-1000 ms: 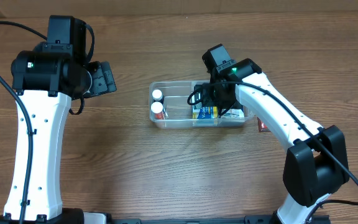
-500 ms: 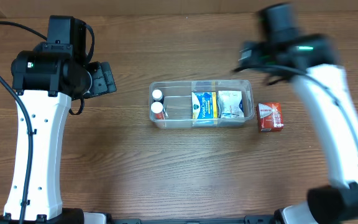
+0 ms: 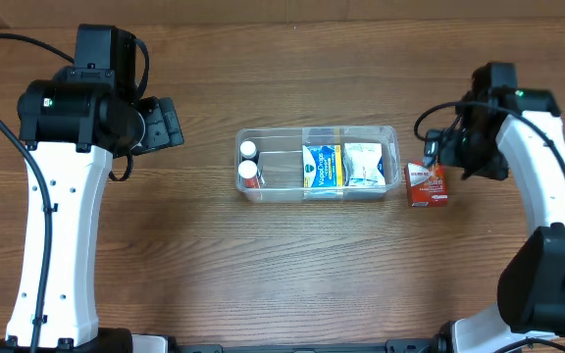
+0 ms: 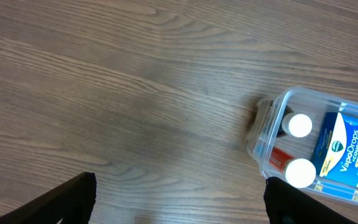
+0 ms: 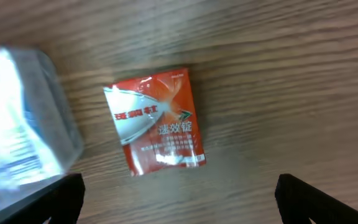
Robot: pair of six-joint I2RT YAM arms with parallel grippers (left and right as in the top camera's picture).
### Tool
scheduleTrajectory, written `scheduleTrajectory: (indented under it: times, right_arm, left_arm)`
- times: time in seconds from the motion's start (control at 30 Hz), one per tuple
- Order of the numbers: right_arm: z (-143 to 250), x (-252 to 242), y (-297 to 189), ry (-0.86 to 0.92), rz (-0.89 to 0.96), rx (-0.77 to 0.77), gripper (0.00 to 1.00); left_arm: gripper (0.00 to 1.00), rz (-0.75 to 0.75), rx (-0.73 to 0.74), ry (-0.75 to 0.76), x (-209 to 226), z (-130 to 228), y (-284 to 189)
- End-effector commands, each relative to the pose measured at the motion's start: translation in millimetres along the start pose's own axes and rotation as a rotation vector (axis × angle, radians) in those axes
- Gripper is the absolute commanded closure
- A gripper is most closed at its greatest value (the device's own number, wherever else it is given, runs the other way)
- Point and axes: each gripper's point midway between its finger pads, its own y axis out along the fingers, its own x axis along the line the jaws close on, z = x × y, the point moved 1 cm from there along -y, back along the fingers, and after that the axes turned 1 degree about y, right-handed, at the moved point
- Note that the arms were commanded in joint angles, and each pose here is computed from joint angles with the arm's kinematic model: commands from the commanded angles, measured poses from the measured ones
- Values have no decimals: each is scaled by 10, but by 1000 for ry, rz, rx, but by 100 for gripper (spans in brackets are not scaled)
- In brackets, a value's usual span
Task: Pack container
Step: 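Grasp the red-and-white medicine box with the right gripper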
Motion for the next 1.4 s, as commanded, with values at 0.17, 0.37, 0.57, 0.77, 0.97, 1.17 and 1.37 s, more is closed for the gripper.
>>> scheduleTrajectory:
  times: [0.17,0.37,0.57,0.77,0.97,1.17,1.37]
  right_arm:
    - [179,39,411,-137,-30,34,0]
    - [192,202,557,-207,-69,63,0]
    - [120,367,580,-259,-74,21,0]
    - [175,355,711,-255,-74,20,0]
    - [280,336,882,-256,-73,24,0]
    - [232,345,908,-257,-75,-3,0]
    - [254,337,944,-257,-72,-3,1]
  left_arm:
    - [12,3,-3,24,-7,5,-6]
    - [12,3,-4,24,-7,3,-6]
    - [12,3,-2,24,-6,5,-5]
    - [12,3,-3,24,-7,4,-5]
    - [12,3,-2,24,-7,5,-5]
    - [12,2,2,24,-4,15,-5]
    - [12,2,3,25,-3,17,-5]
